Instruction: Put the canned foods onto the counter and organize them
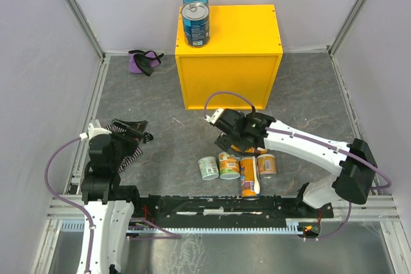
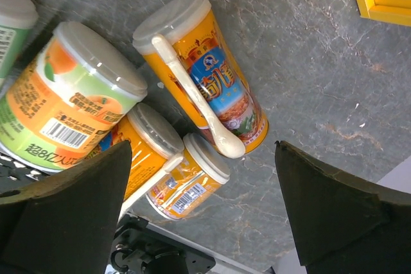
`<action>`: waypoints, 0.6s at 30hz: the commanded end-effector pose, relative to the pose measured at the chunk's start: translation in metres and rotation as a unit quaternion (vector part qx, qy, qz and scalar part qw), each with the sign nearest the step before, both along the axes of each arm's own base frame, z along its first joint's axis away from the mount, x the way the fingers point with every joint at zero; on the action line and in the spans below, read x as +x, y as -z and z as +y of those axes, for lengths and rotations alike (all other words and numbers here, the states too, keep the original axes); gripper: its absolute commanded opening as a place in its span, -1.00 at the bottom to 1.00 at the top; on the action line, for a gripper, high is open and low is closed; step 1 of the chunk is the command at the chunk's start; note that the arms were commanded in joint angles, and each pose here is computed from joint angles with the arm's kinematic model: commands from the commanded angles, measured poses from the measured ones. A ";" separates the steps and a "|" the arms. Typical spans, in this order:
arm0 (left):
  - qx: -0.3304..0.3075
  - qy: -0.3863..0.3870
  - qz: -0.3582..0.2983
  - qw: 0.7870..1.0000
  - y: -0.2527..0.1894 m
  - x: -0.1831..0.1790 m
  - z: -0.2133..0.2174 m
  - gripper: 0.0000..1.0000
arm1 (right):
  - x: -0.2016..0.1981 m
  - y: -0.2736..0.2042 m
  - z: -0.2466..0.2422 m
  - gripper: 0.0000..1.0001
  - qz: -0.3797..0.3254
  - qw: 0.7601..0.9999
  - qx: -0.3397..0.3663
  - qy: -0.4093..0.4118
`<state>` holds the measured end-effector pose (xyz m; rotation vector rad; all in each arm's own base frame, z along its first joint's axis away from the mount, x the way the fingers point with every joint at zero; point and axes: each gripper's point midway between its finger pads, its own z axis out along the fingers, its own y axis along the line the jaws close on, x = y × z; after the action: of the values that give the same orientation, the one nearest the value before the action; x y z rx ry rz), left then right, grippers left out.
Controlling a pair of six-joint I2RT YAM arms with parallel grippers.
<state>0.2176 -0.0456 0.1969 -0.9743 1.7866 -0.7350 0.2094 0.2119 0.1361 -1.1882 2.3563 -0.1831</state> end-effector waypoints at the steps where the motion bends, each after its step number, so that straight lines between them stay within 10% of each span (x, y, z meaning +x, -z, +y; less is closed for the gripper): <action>1: -0.016 0.007 -0.043 0.999 -0.028 0.007 -0.004 0.89 | 0.009 0.001 -0.002 0.99 -0.001 1.000 0.006 -0.002; 18: -0.032 0.022 -0.050 0.998 -0.032 0.010 -0.011 0.89 | 0.027 0.038 -0.007 0.99 0.046 0.999 -0.025 -0.012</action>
<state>0.2219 -0.0540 0.2072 -0.9530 1.7677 -0.8070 0.2266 0.2006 0.0994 -1.2547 2.4512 -0.2042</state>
